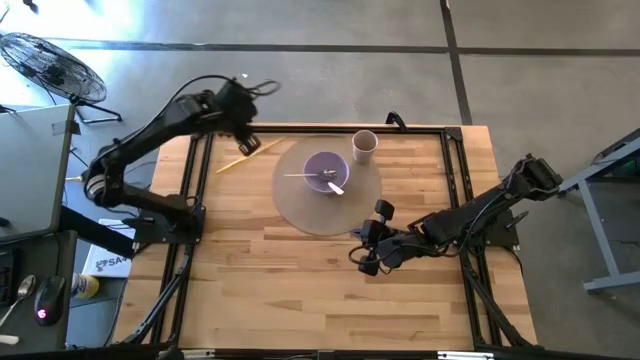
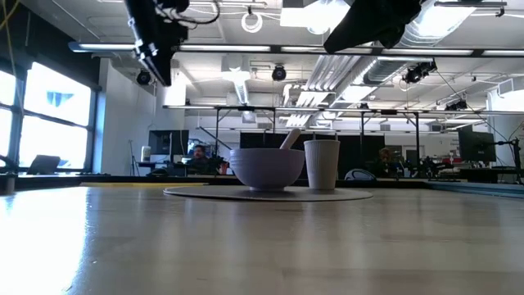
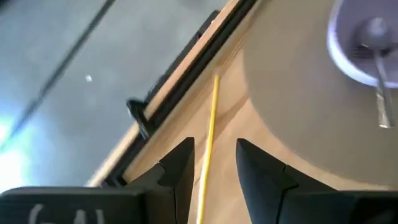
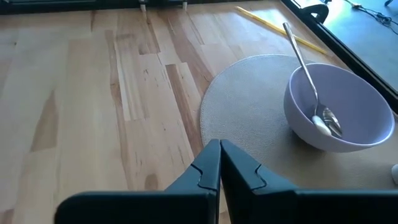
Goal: Pick & Place Utensil
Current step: Put the yellow straw into the brown cup on the brown mat
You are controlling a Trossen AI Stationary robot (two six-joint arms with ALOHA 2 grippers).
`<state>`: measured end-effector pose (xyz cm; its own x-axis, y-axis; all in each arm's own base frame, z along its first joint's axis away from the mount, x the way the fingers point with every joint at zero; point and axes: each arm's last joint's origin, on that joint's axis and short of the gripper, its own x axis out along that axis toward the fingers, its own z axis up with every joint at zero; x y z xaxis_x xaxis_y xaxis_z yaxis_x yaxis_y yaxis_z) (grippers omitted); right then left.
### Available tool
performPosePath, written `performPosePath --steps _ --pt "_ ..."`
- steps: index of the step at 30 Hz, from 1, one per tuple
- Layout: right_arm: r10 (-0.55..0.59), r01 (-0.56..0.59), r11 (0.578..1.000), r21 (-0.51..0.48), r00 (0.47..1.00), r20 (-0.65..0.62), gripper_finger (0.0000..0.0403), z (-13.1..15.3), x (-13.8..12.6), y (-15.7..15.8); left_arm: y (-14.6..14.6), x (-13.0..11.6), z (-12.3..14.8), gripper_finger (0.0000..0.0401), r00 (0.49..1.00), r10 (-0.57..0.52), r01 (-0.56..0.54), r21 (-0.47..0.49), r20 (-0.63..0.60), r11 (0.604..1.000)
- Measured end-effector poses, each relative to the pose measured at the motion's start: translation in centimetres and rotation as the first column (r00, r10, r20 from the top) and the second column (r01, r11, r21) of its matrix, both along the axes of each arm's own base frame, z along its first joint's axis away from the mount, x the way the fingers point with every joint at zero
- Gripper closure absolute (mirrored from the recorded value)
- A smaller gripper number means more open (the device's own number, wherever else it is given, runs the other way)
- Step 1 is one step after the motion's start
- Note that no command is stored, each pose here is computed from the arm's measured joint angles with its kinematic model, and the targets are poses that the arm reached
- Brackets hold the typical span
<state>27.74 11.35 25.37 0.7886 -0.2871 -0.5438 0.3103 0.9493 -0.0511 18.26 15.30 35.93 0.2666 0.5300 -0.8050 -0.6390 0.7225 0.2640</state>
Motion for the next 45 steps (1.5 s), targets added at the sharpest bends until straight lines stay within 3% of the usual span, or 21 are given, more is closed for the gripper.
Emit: performPosePath --steps 7,11,14,22,30,34,45 --pt "-0.007 0.007 1.000 0.013 1.000 0.024 0.0395 0.2 0.2 -0.2 2.9 -2.2 -6.3 0.0287 0.986 0.124 -0.109 -0.130 0.113 0.986" --pt "-0.008 0.007 1.000 0.021 0.999 0.041 0.0395 0.3 0.3 -0.1 4.6 -1.9 -10.9 0.0287 0.973 0.186 -0.158 -0.195 0.136 0.968" --pt "-0.004 0.004 1.000 0.017 0.999 0.040 0.0392 0.3 0.3 -0.1 5.8 -1.0 -12.6 0.0287 0.960 0.200 -0.153 -0.231 0.195 0.961" --pt "-0.002 0.001 1.000 0.015 0.999 0.038 0.0375 0.3 0.3 -0.1 7.9 0.7 -17.6 0.0256 0.977 0.193 -0.160 -0.295 0.086 0.942" --pt "-0.002 0.002 1.000 0.015 0.999 0.038 0.0360 0.3 0.3 -0.1 8.6 0.7 -19.5 0.0194 0.981 0.194 -0.181 -0.305 0.013 0.935" --pt "-0.006 0.005 1.000 0.020 0.999 0.039 0.0359 0.3 0.3 -0.1 8.6 0.9 -20.1 0.0190 0.984 0.175 -0.155 -0.354 0.027 0.922" --pt "-0.005 0.005 1.000 0.019 0.999 0.038 0.0356 0.3 0.3 -0.1 9.0 1.1 -21.4 0.0190 0.980 0.195 -0.196 -0.331 -0.037 0.923"
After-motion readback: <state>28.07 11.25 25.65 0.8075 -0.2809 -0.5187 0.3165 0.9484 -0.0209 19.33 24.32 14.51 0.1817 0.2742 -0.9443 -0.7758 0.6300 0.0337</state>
